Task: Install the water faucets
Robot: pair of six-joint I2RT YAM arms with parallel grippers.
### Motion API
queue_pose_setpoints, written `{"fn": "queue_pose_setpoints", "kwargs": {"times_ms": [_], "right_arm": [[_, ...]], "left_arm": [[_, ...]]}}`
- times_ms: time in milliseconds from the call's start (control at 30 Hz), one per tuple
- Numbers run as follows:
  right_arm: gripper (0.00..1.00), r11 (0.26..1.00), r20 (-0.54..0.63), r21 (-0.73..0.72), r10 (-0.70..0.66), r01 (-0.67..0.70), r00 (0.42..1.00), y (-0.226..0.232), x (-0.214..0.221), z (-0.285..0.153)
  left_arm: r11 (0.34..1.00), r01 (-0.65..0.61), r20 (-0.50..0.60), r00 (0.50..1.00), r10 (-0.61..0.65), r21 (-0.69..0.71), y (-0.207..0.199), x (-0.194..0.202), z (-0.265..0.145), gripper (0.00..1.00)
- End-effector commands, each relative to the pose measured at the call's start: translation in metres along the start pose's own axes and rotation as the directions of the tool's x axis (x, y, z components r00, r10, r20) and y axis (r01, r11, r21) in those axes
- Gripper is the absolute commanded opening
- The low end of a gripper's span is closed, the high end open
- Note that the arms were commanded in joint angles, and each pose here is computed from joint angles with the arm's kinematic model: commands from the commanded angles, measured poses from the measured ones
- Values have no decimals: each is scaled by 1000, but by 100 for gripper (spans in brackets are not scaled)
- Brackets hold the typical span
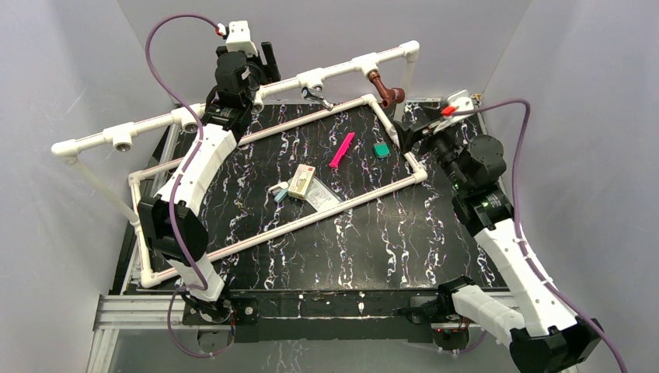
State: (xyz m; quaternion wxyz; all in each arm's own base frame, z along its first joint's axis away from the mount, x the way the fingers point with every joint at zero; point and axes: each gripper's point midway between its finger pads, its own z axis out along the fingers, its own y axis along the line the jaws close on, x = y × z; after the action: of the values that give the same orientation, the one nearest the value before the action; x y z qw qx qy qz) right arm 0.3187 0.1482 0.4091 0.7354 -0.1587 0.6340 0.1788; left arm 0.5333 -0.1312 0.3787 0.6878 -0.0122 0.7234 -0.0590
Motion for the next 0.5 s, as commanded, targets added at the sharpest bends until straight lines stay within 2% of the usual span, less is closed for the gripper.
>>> {"fn": "queue_pose_setpoints", "kwargs": {"times_ms": [0, 200, 467], "right_arm": [[82, 917, 117, -6, -395, 398, 911, -8, -6, 3], [87, 780, 171, 7, -617, 626, 768, -9, 3, 9], [89, 648, 241, 103, -752, 755, 613, -14, -6, 26]], "left_arm": [[994, -97, -312, 944, 110, 58, -5, 100, -16, 74], [993, -106, -312, 943, 118, 56, -4, 99, -17, 74], [993, -103, -315, 942, 118, 62, -5, 100, -17, 74]]}}
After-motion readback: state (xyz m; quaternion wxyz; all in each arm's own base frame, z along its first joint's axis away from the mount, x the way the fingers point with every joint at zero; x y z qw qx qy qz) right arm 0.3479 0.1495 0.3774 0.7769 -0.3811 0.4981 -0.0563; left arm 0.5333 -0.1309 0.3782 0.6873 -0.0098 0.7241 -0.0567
